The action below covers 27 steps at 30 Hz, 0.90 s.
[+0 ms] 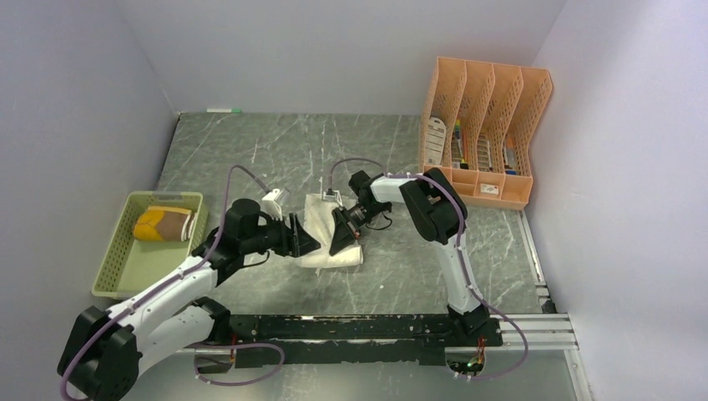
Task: Roll the towels
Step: Roll the towel at the center of the board.
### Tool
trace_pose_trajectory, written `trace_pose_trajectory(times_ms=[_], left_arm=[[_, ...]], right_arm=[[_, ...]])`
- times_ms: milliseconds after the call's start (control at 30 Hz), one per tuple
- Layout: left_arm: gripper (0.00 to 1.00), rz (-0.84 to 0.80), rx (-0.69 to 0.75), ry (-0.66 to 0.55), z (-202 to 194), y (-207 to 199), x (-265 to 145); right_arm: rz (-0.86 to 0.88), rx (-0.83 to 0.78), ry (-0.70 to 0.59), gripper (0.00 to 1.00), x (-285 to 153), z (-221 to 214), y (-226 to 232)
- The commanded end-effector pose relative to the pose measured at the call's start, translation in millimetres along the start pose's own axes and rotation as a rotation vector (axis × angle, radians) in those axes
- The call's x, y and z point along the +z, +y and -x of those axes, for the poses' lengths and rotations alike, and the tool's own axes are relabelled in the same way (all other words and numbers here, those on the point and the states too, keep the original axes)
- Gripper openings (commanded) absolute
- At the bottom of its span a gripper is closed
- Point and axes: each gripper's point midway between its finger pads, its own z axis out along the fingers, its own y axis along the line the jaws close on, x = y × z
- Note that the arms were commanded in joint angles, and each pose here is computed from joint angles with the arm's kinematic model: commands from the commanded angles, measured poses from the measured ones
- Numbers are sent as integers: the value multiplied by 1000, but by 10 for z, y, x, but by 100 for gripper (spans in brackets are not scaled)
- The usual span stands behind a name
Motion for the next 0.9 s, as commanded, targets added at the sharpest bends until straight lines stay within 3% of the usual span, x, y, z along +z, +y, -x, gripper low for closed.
trace_pose_trajectory(times_ms=[0, 100, 200, 467, 733, 867], left_arm=[[73, 10, -15, -37, 63, -84, -108], [71, -44, -36, -8, -77, -172, -108], [63, -125, -56, 18, -227, -279, -55], [11, -104, -66, 88, -436, -146, 117], [9, -42, -59, 129, -516, 58, 336], [7, 64, -103, 187, -756, 379, 483]], right_arm=[[-57, 5, -8, 21, -22, 3, -72], [-97, 28, -19, 15, -23, 7, -122], [-110, 40, -16, 0, -19, 10, -171], [-191, 32, -36, 0, -64, 124, -221], [-203, 33, -38, 0, -73, 172, -229], [-231, 26, -37, 0, -93, 178, -229]])
